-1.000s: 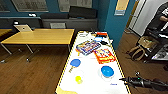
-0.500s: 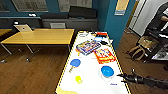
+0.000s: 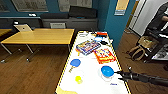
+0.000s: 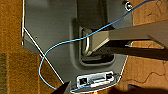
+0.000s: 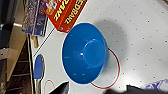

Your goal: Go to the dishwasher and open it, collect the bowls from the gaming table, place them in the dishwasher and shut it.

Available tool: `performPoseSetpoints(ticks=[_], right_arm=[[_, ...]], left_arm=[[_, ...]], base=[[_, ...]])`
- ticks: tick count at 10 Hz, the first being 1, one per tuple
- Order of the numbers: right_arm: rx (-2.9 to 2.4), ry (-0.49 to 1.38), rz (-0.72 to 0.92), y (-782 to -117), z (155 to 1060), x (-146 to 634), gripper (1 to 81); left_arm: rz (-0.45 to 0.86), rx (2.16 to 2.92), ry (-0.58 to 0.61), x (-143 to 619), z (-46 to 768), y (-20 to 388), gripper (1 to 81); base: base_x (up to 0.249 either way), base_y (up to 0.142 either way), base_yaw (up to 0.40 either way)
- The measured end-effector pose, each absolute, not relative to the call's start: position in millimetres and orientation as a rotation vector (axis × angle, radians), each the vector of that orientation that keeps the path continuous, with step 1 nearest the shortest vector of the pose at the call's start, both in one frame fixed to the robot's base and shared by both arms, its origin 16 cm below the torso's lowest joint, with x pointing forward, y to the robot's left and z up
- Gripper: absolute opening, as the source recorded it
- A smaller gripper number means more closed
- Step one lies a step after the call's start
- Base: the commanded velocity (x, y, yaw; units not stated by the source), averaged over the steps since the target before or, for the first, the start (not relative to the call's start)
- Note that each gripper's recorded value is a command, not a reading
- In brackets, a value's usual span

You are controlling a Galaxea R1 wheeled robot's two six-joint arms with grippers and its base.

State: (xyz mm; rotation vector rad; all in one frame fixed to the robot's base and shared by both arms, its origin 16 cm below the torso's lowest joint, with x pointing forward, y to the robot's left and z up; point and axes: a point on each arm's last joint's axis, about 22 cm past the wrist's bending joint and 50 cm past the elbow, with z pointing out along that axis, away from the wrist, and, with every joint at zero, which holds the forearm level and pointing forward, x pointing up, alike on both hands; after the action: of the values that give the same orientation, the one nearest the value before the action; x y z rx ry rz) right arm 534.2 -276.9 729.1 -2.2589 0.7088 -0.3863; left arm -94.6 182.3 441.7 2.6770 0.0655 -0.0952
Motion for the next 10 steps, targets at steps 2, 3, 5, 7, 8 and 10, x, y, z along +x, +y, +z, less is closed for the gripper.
performPoseSetpoints(ticks=[2, 3, 5, 7, 8, 10], right_arm=[[-2.261, 0.747, -0.376, -276.4, 724.6, 547.4, 81.1], [-2.261, 0.763, -0.372, -277.9, 719.7, 551.0, 81.1], [-2.284, 0.8, -0.337, -285.6, 696.1, 547.5, 81.1], [-2.286, 0.814, -0.344, -290.5, 694.1, 551.7, 81.1], [-2.285, 0.813, -0.353, -290.1, 695.7, 557.0, 81.1], [-2.283, 0.809, -0.369, -282.9, 696.9, 570.0, 81.1]], left_arm=[[-0.101, 2.684, 0.063, -95.9, 439.9, 183.2, 81.1], [-0.117, 2.687, 0.059, -99.8, 438.2, 182.7, 81.1], [-0.153, 2.687, 0.061, -107.5, 437.5, 181.3, 81.1], [-0.154, 2.686, 0.062, -107.0, 437.0, 180.2, 81.1], [-0.153, 2.686, 0.063, -106.6, 436.9, 179.9, 81.1], [-0.154, 2.686, 0.062, -106.7, 437.0, 179.9, 81.1]], base=[[0.0, 0.0, 0.0], [0.0, 0.0, 0.0], [0.0, 0.0, 0.0], [0.0, 0.0, 0.0], [0.0, 0.0, 0.0], [0.0, 0.0, 0.0]])
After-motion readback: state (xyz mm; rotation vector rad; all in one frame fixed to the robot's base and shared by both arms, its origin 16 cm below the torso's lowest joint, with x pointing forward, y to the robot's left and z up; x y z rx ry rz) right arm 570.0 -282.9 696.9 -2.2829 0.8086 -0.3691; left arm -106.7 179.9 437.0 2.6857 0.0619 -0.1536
